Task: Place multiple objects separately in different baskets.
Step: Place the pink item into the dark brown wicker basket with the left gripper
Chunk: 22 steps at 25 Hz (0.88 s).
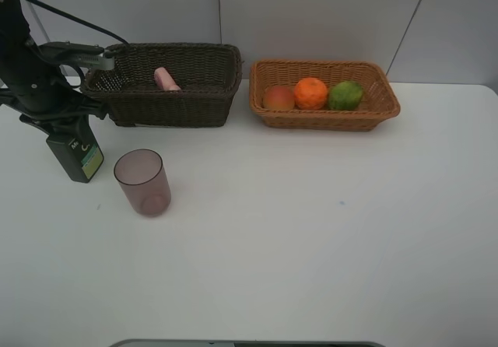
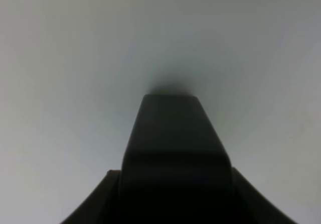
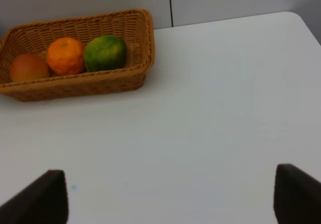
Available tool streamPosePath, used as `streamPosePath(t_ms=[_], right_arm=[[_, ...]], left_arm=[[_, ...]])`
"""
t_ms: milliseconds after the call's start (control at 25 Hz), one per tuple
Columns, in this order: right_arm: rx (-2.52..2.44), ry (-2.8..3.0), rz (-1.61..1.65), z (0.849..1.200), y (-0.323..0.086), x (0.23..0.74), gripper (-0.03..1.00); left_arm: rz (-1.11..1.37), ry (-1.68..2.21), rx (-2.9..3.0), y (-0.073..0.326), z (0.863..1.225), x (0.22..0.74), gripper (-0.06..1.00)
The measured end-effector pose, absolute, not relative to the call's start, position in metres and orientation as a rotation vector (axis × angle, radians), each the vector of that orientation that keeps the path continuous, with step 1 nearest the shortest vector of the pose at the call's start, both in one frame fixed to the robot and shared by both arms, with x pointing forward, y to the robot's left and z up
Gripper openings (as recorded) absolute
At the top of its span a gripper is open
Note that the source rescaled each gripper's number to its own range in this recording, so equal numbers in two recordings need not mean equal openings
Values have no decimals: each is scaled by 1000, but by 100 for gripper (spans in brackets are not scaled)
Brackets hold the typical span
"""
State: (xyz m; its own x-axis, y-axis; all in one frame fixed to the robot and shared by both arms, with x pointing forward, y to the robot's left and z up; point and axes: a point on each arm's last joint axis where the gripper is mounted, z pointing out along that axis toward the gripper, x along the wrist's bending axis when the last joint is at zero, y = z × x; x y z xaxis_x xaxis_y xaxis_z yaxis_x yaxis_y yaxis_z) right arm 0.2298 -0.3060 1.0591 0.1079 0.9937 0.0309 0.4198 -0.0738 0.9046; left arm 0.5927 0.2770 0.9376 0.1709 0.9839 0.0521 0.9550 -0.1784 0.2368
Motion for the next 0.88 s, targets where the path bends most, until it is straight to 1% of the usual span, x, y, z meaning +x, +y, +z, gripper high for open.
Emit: streamPosePath(t_ms=[280,400,520,760,880], right_arm=[[1611,1417,934,1059,-306,230,78],[1611,1417,934,1059,-306,230,78],[1611,1417,934,1059,-306,230,78],[1611,1417,934,1059,-306,230,78],[1611,1417,934,1059,-306,230,78]], left_arm=[[286,1912,2284,277,938,593,44],[256,1932,2289,277,945,593,44],[223,1974,2233,274,970,596,44],[247,1987,2130,270,1039,604,44],[271,1947,2131,263,1062,608,44]])
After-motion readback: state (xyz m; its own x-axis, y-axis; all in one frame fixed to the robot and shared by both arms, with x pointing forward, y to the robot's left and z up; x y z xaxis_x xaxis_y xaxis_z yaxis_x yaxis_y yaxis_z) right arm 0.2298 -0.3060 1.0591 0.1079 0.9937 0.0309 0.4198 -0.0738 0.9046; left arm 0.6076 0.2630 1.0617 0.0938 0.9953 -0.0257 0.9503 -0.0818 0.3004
